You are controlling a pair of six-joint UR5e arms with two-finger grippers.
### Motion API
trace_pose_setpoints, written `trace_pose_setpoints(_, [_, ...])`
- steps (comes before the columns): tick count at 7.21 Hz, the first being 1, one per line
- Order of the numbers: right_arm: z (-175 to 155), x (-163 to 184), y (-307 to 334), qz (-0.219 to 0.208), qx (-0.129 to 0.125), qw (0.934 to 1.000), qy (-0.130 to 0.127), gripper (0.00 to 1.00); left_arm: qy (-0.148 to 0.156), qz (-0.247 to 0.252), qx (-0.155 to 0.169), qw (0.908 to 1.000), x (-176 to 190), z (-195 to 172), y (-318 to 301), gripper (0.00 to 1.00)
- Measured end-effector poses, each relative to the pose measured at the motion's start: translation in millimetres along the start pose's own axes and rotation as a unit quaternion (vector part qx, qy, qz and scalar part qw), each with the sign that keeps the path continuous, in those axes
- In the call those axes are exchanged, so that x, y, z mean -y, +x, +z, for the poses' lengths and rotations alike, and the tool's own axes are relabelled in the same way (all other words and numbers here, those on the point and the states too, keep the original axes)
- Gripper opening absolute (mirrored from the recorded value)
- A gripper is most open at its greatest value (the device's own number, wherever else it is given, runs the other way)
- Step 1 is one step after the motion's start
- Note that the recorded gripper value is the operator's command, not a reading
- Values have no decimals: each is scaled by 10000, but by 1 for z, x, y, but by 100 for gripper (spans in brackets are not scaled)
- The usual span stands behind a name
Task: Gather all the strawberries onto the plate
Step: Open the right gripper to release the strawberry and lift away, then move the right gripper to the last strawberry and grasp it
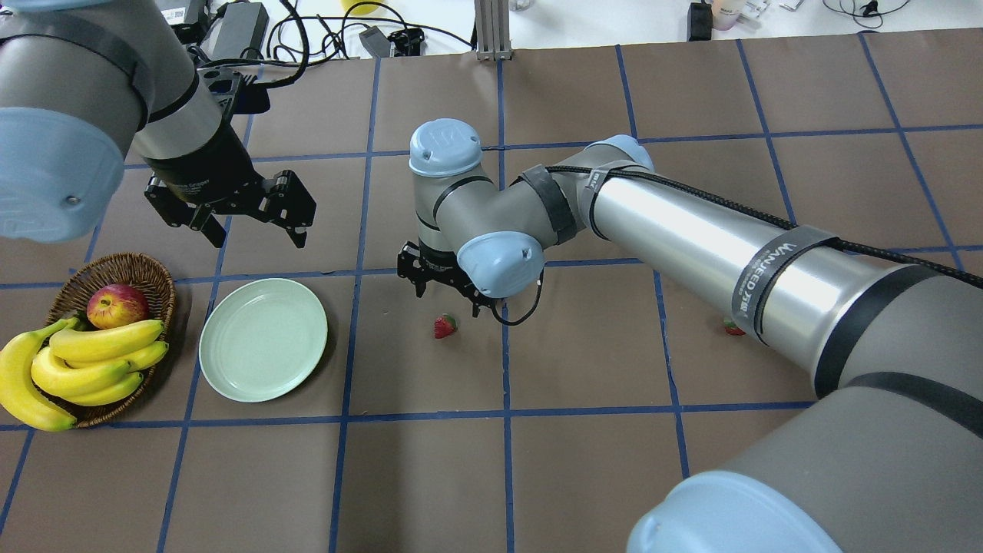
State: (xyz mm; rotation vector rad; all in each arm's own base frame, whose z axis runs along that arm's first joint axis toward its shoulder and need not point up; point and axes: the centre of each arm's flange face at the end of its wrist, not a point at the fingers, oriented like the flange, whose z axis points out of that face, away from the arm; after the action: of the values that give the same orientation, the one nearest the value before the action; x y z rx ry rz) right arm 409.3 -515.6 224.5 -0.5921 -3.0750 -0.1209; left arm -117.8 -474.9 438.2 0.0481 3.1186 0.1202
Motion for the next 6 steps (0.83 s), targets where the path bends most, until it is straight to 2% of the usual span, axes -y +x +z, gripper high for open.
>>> trace_pose_setpoints(1, [-16, 22, 28, 29, -89, 9998, 176, 100, 0, -1, -1, 10000, 0, 0, 0, 100])
trace_pose_setpoints(2, [-28, 47, 72, -93, -158, 9996, 193, 100, -2, 1, -3, 10000, 0, 0, 0, 100])
trace_pose_setpoints(3, [-33, 66, 130, -432, -199, 9988, 145, 100, -7, 2, -4, 10000, 0, 1, 0, 100])
trace_pose_setpoints(4, [-30, 79, 190, -795, -179, 9966, 135, 100, -17, 1, -4, 10000, -1, 2, 1, 100])
trace_pose_setpoints(6, [-5, 102, 298, -1393, -111, 9894, 387, 100, -35, -2, -2, 10000, -1, 4, 1, 100])
